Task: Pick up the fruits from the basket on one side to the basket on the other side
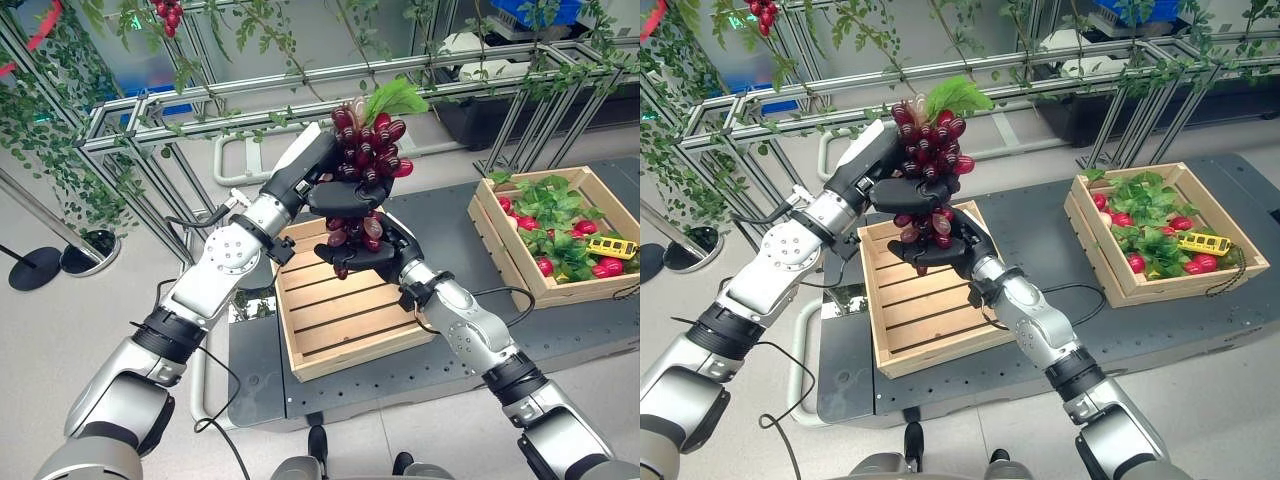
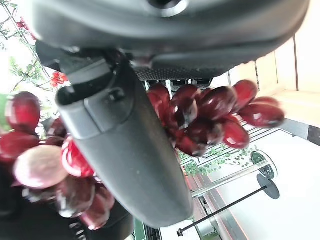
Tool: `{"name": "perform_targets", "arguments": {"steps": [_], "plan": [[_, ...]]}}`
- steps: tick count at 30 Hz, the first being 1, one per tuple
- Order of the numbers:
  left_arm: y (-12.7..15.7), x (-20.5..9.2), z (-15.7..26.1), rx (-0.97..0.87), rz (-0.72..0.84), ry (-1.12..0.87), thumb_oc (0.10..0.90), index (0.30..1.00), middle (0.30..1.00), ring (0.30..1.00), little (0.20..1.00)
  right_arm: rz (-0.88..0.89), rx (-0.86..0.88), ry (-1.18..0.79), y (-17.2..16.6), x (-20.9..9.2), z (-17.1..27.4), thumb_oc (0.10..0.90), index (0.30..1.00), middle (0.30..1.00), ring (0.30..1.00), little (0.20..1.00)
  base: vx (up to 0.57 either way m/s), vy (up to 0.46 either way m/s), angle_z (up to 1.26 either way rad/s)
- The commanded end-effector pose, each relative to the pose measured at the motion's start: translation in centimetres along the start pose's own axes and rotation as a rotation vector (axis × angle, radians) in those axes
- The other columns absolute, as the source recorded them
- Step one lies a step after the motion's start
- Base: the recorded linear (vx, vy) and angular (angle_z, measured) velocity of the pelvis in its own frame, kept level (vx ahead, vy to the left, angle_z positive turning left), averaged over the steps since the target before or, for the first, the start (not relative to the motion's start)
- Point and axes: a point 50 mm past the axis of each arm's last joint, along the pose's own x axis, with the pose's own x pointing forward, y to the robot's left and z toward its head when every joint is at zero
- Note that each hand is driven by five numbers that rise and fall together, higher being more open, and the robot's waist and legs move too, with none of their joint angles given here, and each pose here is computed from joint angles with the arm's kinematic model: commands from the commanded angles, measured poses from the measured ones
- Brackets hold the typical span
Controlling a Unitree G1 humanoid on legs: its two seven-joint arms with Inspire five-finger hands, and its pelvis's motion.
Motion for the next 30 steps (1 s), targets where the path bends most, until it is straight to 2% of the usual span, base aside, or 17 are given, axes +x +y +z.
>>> {"name": "perform_targets", "arguments": {"steps": [1,4,9,10,11,17,24,25,26,30], "plan": [[1.9,1.2,1.9,0.103,0.072,-0.144,0.4,0.3,0.3,0.3,0.3,0.13,0.125,-0.244,2.7,1.0,3.8,0.8,0.9,0.9,0.9,0.9,0.0,0.0,0.0],[2.0,1.3,1.9,0.162,0.073,-0.142,0.4,0.3,0.3,0.3,0.3,0.136,0.141,-0.247,2.8,1.1,3.7,0.8,0.9,0.9,0.9,0.9,0.0,0.0,0.0],[1.8,1.2,1.8,0.148,0.042,-0.146,0.4,0.3,0.3,0.3,0.3,0.146,0.191,-0.282,2.9,1.0,4.2,0.8,0.9,0.9,0.9,0.9,0.0,0.0,0.0],[1.5,1.3,1.9,0.143,0.029,-0.148,0.4,0.3,0.3,0.3,0.3,0.158,0.205,-0.311,3.1,1.1,4.3,0.518,0.476,0.476,0.476,0.476,0.0,0.0,0.0],[1.1,1.3,1.9,0.133,0.012,-0.154,0.4,0.3,0.3,0.3,0.3,0.157,0.227,-0.336,3.3,1.1,4.5,0.4,0.3,0.3,0.3,0.3,0.0,0.0,0.0],[-0.4,1.7,2.4,0.084,-0.045,-0.19,0.4,0.3,0.3,0.3,0.3,0.13,0.306,-0.369,3.5,1.2,4.3,0.4,0.3,0.3,0.3,0.3,0.0,0.0,0.0],[-1.7,2.0,3.0,0.062,-0.105,-0.211,0.4,0.3,0.3,0.3,0.3,0.11,0.319,-0.39,3.4,1.2,4.4,0.4,0.3,0.3,0.3,0.3,0.0,0.0,0.0],[-1.7,2.0,3.1,0.05,-0.102,-0.21,0.461,0.392,0.392,0.392,0.392,0.108,0.318,-0.39,3.3,1.2,4.4,0.4,0.3,0.3,0.3,0.3,0.0,0.0,0.0],[-1.7,2.1,3.1,0.035,-0.102,-0.206,0.8,0.9,0.9,0.9,0.9,0.105,0.318,-0.392,3.3,1.1,4.4,0.4,0.3,0.3,0.3,0.3,0.0,0.0,0.0],[-2.3,2.1,3.1,0.021,-0.099,-0.209,0.8,0.9,0.9,0.9,0.9,0.089,0.313,-0.404,2.9,1.0,4.5,0.4,0.3,0.3,0.3,0.3,-0.01,-0.006,-0.04]]}}
